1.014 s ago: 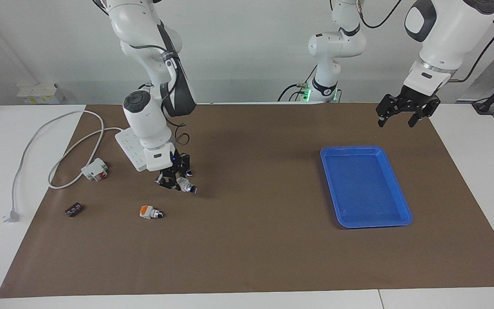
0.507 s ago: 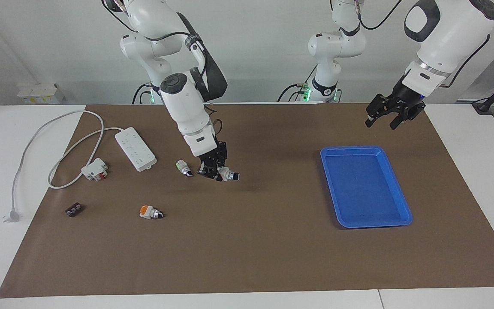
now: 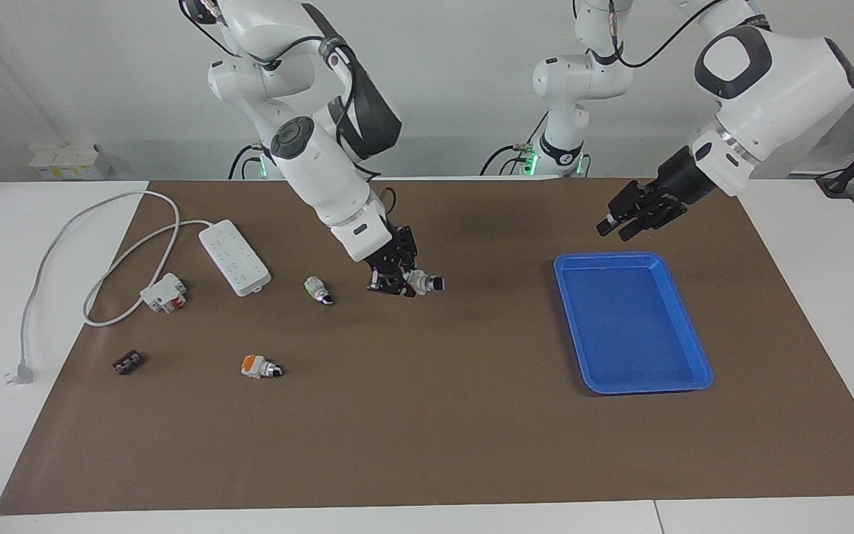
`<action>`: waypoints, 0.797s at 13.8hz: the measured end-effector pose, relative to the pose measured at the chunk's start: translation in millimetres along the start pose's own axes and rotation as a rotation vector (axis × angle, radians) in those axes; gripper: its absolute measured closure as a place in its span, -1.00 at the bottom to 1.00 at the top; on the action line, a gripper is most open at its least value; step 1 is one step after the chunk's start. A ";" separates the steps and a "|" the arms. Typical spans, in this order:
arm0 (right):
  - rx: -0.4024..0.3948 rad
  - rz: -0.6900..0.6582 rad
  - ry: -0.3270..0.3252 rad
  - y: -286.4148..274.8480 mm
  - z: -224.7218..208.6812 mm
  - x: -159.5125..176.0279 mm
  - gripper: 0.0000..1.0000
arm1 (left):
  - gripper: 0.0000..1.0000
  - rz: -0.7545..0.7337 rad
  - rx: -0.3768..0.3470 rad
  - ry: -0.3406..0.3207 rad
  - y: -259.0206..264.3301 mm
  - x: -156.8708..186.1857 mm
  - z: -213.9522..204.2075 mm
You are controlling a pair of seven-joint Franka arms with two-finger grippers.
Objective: Turn and place switch with both arms
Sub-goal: 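Lift the switch with the right gripper while the left gripper rises, then carry the switch toward the left gripper while the left gripper approaches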
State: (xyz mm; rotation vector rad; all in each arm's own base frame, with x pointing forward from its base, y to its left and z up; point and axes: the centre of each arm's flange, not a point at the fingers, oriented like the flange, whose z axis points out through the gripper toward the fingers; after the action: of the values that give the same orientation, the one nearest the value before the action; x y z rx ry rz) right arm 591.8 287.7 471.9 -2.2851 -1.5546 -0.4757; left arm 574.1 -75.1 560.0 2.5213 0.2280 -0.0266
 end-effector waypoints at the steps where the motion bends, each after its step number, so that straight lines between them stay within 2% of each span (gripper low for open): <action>1: 0.014 -0.014 0.001 -4.0 -7.0 8.7 0.35 | -0.09 -0.027 -0.030 -0.003 4.1 6.0 4.8; 3: 0.027 -0.055 0.004 -22.3 -3.4 27.5 0.35 | -0.08 -0.122 -0.064 -0.003 19.4 17.7 8.0; 4: 0.028 -0.082 0.003 -34.6 2.6 37.6 0.35 | 0.01 -0.164 -0.072 -0.009 33.0 20.2 11.3; 5: 0.026 -0.103 0.001 -43.8 7.4 45.0 0.35 | 0.01 -0.197 -0.081 -0.018 48.6 20.7 16.7; 8: 0.035 -0.119 -0.003 -53.6 13.4 51.3 0.35 | 0.16 -0.246 -0.108 -0.034 77.0 19.2 31.4; 11: 0.036 -0.117 -0.005 -52.5 14.0 50.3 0.35 | 0.17 -0.250 -0.102 -0.055 85.0 15.4 42.2</action>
State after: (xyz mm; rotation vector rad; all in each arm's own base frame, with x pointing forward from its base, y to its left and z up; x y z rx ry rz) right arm 561.4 353.5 486.8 -2.1790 -1.6927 -0.4683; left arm 605.1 -165.3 572.7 2.3728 0.5083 -0.1791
